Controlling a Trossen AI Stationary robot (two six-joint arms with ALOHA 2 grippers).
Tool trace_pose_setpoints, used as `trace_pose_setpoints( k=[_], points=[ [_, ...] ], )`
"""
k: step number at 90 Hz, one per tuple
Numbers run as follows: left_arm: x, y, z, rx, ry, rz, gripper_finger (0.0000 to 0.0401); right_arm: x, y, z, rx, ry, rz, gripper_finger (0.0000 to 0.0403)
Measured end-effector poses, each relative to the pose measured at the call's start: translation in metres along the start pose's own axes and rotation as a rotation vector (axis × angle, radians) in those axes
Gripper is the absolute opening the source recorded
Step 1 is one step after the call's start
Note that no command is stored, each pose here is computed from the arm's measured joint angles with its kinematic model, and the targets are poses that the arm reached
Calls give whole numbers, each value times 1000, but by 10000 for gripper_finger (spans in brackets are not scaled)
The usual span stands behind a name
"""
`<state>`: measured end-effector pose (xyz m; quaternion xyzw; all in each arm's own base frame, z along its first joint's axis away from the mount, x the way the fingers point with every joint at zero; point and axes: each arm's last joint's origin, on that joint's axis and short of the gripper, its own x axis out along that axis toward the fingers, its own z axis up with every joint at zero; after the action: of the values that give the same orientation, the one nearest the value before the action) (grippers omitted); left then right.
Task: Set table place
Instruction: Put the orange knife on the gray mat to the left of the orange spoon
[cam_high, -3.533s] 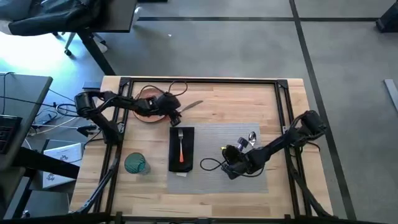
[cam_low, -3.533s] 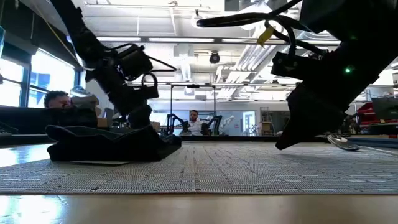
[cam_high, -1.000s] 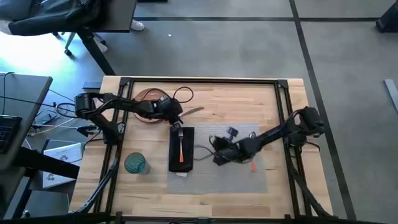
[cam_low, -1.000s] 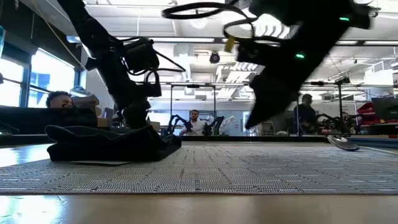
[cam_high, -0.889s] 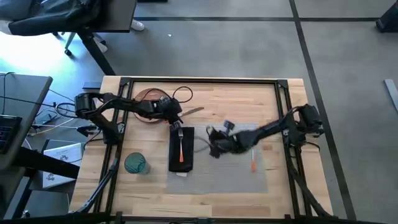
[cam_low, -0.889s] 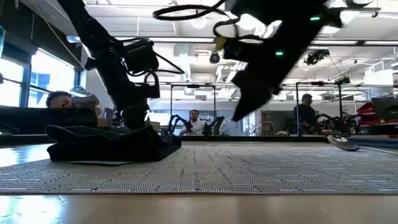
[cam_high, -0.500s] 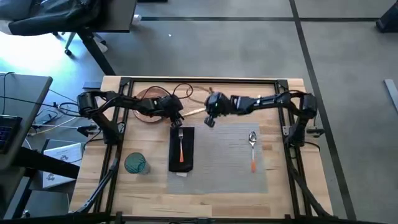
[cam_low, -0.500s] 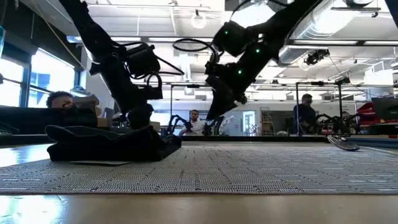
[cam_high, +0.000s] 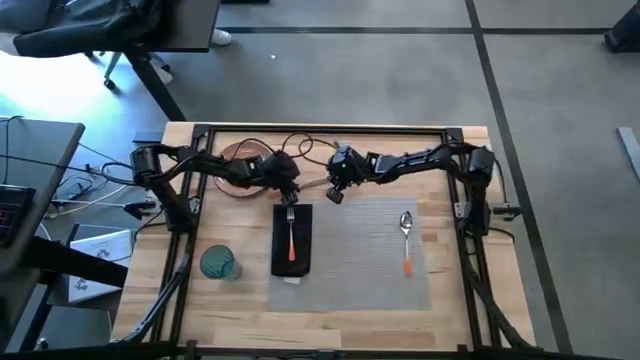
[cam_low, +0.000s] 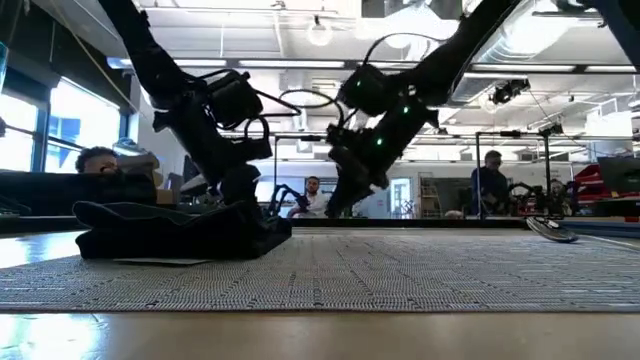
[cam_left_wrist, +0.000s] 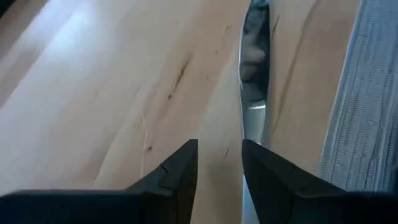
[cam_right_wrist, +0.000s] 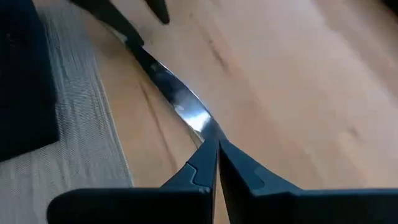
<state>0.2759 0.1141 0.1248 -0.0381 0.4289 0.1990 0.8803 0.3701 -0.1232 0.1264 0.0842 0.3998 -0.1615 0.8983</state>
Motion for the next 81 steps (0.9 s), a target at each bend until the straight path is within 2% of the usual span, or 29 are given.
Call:
trace_pose_setpoints(
  k=[16, 35, 44, 58, 81],
  points=[
    [-12, -2, 19, 23, 5, -7, 111, 7, 0, -1, 27, -18, 4, 0],
    [-11, -4, 19, 49, -1, -11, 111, 11, -3, -3, 30, -18, -18, 0],
    [-9, -3, 20, 29, -10, -10, 111, 19, -7, -12, 45, 38, -71, 0],
    [-9, -8, 20, -22, -15, -20, 111, 19, -9, -19, 56, 117, -24, 0],
    [-7, -21, 19, -65, -14, -46, 111, 3, -9, -27, 66, 261, -99, 0]
  ],
)
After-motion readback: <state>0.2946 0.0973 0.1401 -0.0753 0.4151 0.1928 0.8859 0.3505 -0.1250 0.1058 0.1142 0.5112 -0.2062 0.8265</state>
